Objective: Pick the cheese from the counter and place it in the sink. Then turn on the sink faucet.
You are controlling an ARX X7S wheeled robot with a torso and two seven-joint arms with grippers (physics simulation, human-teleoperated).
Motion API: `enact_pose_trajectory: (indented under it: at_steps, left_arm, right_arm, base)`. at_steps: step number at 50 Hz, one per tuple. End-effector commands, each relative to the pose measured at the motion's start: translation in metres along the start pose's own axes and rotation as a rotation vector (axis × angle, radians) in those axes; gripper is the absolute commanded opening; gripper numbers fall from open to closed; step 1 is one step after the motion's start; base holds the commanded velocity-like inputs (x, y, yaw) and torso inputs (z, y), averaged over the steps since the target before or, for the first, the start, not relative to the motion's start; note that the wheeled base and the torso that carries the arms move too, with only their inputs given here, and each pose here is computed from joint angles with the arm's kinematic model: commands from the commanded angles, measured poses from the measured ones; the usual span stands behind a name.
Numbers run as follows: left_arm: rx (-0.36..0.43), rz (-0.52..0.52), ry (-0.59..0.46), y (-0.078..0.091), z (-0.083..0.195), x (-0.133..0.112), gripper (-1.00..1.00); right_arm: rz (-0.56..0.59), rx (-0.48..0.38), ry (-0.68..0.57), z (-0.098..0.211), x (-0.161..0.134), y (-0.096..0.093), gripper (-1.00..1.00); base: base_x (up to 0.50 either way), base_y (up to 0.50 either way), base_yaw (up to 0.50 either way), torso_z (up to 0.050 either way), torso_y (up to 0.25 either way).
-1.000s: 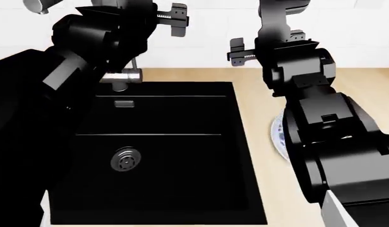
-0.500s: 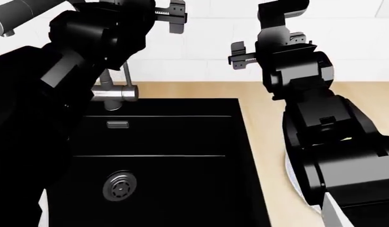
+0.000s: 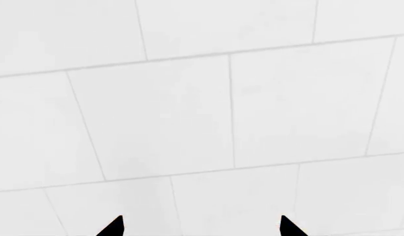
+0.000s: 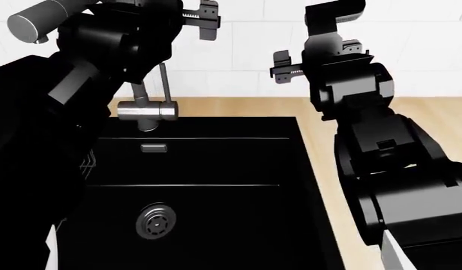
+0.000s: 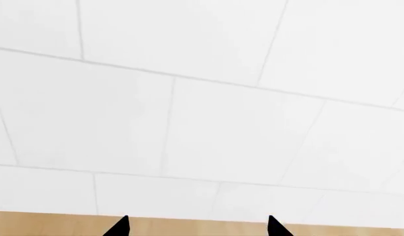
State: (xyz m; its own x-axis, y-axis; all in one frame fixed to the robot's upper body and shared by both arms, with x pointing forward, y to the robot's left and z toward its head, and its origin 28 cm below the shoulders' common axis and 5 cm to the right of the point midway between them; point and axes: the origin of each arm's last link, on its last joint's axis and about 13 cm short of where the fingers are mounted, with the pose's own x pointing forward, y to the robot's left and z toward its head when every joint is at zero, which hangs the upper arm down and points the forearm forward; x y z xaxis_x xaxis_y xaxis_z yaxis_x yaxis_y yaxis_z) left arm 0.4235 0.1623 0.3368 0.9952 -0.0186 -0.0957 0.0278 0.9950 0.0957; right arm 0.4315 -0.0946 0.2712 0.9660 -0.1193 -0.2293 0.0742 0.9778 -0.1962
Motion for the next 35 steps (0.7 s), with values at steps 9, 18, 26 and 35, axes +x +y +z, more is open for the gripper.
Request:
enact_pose_trajectory:
  at_steps: [9,18,26,35]
  left_arm:
    - [-0.004,-0.019,0.005,-0.001,-0.003,0.001,1.0]
    - [-0.012,-0.016,0.004,0.003,-0.002,0.001,1.0]
    - [-0.014,-0.019,0.001,0.003,-0.001,0.001,1.0]
    - [-0.012,-0.02,0.002,0.003,-0.001,0.001,1.0]
  right_arm:
    - [-0.125,0.066,0.156,0.017,-0.017,-0.024,1.0]
    - [-0.086,0.06,0.16,0.036,-0.094,-0.048,1.0]
    - [-0.082,0.021,0.181,0.038,-0.137,-0.061,1.0]
    - [-0.075,-0.021,0.265,0.021,-0.18,-0.069,1.0]
  base:
    - [0.0,0.0,0.0,0.0,0.0]
    - [0.0,0.0,0.0,0.0,0.0]
    - [0.0,0.0,0.0,0.0,0.0]
    - [0.0,0.0,0.0,0.0,0.0]
